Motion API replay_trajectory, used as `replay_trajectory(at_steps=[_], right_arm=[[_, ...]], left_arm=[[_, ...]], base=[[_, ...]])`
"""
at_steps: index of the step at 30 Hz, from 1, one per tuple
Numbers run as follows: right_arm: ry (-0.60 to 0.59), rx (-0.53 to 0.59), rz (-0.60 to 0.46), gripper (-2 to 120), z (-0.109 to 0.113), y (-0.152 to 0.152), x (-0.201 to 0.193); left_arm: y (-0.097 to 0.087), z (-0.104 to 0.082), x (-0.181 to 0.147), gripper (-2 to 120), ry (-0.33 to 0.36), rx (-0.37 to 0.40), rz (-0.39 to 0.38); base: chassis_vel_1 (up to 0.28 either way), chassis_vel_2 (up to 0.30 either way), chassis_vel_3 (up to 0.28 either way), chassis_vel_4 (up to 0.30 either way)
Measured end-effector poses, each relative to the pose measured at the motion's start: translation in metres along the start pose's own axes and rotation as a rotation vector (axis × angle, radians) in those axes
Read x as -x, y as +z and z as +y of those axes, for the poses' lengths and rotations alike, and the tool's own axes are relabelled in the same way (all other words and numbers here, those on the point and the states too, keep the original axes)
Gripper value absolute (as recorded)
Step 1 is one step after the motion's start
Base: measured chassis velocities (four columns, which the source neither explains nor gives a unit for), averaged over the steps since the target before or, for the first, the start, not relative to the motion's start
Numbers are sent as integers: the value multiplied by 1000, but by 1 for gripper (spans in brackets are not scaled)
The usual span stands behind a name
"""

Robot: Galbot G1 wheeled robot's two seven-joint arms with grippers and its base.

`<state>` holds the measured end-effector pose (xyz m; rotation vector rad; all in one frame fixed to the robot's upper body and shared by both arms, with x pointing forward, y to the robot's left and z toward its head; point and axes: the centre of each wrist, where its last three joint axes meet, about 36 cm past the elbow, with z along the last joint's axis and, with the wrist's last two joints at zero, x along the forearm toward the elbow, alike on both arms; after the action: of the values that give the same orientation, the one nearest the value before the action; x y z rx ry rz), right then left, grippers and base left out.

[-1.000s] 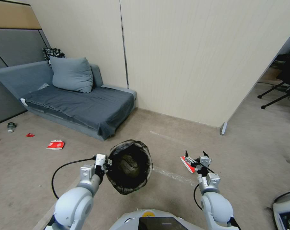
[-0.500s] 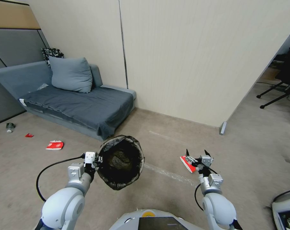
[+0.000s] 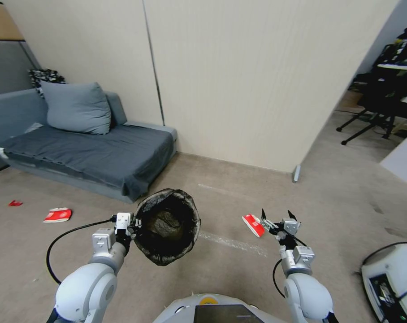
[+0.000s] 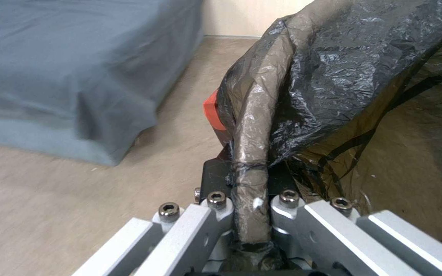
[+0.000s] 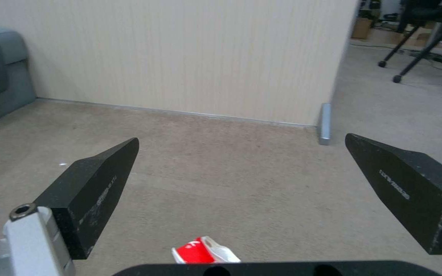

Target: Pick up the trash bin, then pick up the garbage from the floor and place it into the trash bin.

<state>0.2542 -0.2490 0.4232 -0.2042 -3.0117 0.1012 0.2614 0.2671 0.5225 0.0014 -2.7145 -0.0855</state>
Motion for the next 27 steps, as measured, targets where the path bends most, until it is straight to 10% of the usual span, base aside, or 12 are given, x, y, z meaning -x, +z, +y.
replay_trajectory(at_steps=[27], right_arm=[[5, 20, 19, 100, 1, -2, 3]], left_arm=[[2, 5, 4, 1, -9, -6, -5]], base=[[-48, -45, -46, -45]])
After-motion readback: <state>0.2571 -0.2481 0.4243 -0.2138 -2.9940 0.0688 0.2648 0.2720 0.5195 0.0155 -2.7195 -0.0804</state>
